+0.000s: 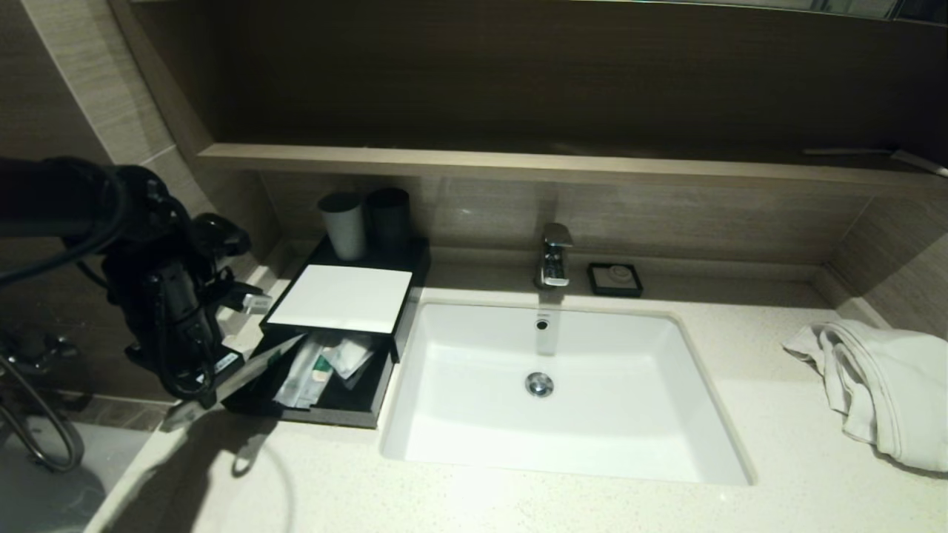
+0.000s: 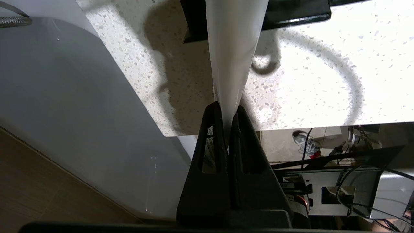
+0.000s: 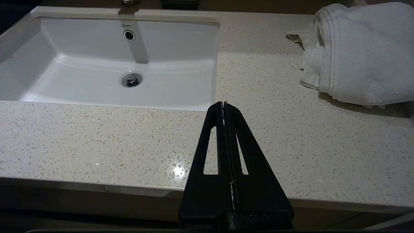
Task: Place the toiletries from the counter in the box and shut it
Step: Place the bathroom toiletry into the drawer
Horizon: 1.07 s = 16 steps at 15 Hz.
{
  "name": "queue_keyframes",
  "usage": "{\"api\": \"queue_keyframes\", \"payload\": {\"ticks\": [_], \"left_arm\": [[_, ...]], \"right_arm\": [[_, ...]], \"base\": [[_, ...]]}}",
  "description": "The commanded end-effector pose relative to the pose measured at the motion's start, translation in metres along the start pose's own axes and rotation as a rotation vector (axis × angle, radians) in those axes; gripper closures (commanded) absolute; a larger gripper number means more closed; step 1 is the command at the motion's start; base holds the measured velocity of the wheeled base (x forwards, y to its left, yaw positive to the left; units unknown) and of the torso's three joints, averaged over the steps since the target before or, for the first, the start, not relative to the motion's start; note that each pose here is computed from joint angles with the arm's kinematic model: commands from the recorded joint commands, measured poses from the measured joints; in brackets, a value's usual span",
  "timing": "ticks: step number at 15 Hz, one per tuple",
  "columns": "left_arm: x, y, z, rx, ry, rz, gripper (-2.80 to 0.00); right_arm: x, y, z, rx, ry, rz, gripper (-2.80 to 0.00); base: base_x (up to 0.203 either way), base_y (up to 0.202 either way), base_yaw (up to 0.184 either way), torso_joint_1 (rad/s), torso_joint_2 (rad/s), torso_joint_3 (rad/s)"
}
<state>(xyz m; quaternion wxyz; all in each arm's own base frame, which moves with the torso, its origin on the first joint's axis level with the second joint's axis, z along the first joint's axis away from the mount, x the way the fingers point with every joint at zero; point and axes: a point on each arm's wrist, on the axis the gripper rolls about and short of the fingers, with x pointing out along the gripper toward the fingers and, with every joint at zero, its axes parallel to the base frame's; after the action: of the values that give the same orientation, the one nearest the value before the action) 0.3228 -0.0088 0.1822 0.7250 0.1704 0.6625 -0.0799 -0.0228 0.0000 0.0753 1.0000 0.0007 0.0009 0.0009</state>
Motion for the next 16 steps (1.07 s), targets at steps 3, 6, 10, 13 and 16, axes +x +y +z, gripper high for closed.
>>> {"api": "queue_keyframes", "payload": {"ticks": [3, 6, 10, 13, 16], "left_arm": [[0.009, 0.002, 0.009, -0.010, 0.020, -0.002, 0.00], [0.008, 0.004, 0.017, -0.032, -0.001, 0.009, 0.00], [0.011, 0.004, 0.022, -0.050, -0.006, 0.010, 0.00], [0.013, 0.002, 0.025, -0.046, -0.004, 0.008, 0.00], [0.015, -0.001, 0.029, -0.054, -0.007, 0.007, 0.00]], "right_arm": [[0.000, 0.000, 0.000, 0.000, 0.000, 0.000, 0.00], [0.000, 0.000, 0.000, 0.000, 0.000, 0.000, 0.00], [0.000, 0.000, 0.000, 0.000, 0.000, 0.001, 0.00], [0.000, 0.000, 0.000, 0.000, 0.000, 0.000, 0.00], [0.000, 0.000, 0.000, 0.000, 0.000, 0.000, 0.00]], "base": [[0.000, 0.000, 0.000, 0.000, 0.00, 0.000], [0.000, 0.000, 0.000, 0.000, 0.00, 0.000], [0.000, 0.000, 0.000, 0.000, 0.00, 0.000], [0.000, 0.000, 0.000, 0.000, 0.00, 0.000], [0.000, 0.000, 0.000, 0.000, 0.00, 0.000]]}}
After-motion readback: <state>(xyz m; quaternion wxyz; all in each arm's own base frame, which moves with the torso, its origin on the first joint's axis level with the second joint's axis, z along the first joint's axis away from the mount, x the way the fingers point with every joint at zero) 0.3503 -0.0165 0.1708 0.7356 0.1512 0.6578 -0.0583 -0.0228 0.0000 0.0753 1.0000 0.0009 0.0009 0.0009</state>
